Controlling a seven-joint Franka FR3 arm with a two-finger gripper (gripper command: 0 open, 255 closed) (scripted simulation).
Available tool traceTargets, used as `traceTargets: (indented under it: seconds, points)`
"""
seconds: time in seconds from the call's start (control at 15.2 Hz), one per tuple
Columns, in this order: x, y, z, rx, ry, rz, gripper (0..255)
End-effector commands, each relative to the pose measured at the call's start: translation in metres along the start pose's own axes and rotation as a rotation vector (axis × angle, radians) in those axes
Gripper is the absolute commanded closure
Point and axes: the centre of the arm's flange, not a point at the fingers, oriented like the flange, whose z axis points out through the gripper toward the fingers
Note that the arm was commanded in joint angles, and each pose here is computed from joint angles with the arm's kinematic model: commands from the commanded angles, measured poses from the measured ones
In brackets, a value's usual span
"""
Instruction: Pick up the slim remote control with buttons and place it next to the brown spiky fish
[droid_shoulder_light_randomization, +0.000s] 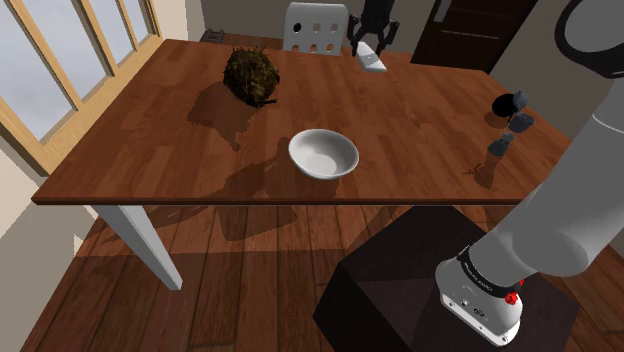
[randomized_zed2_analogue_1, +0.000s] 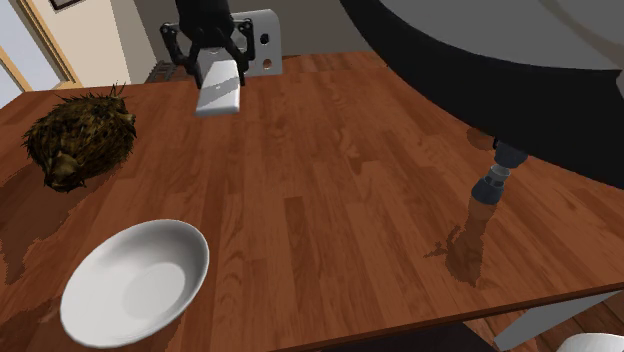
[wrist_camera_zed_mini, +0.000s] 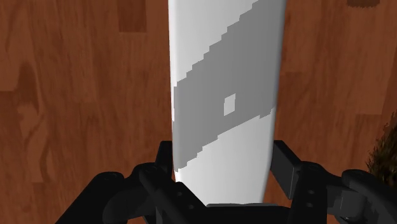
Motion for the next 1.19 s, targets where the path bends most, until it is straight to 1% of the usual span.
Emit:
traceTargets:
  seconds: [0.0,0.26,1.12]
  points:
    - [-0.010,-0.027,0.000,0.000,0.000,0.002,255]
    - [-0.029,-0.077,0.000,0.000,0.000,0.002,255]
    - [-0.028,-0.078,0.068,0.000,0.000,0.002,255]
